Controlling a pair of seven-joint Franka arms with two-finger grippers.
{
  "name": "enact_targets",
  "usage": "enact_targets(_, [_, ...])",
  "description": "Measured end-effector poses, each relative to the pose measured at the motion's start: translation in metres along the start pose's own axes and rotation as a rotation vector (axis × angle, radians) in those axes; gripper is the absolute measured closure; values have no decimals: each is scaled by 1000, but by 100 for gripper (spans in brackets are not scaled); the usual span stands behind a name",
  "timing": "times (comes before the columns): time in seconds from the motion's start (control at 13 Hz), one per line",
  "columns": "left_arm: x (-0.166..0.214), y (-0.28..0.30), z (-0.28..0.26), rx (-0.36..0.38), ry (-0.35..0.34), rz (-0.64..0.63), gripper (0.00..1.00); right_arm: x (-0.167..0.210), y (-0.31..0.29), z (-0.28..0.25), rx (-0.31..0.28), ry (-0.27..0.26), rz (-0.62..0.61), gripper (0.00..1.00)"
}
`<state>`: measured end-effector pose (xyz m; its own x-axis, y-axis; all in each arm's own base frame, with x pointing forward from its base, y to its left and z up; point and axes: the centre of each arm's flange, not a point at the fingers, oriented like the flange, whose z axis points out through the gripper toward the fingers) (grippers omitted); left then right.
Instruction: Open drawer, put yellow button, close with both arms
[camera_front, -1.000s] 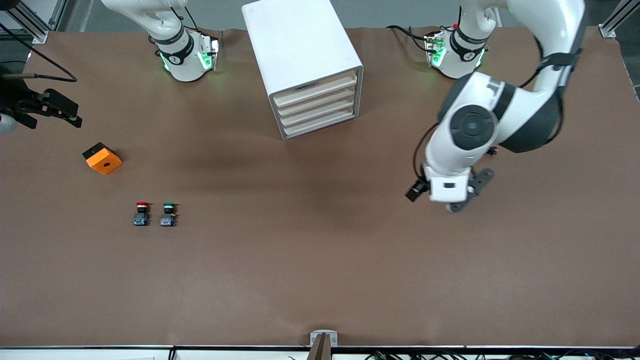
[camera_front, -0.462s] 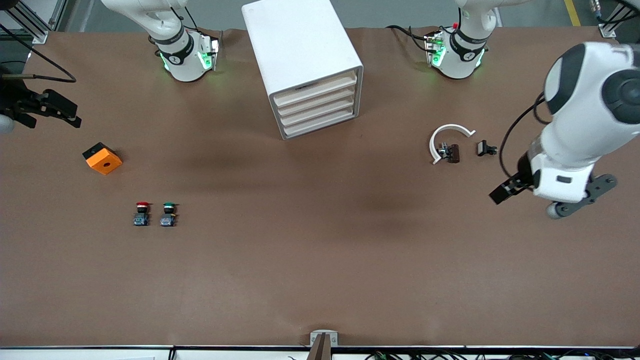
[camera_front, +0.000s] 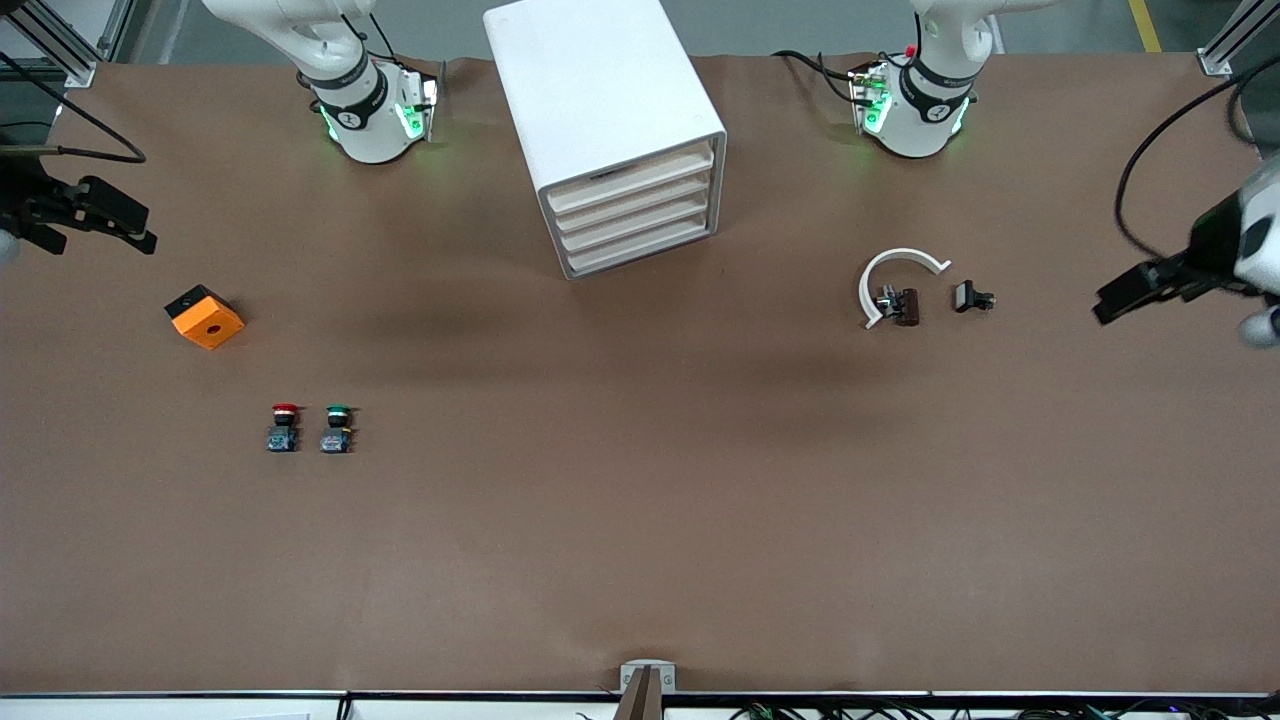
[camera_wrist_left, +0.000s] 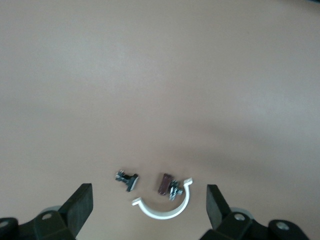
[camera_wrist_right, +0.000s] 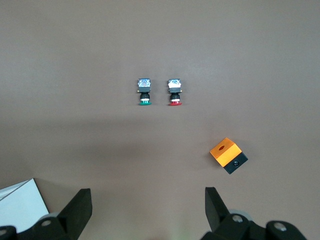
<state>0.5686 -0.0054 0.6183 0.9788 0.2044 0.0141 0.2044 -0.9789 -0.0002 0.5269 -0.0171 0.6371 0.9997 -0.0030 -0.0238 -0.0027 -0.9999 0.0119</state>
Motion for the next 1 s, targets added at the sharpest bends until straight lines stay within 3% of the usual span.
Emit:
enact_targets(0.62, [-71, 12, -27, 16, -37, 104, 0, 0, 0, 0, 0, 0, 1, 0])
enact_targets(1.0, [-77, 11, -31, 16, -28, 105, 0, 1, 0, 2, 0, -4, 0, 0])
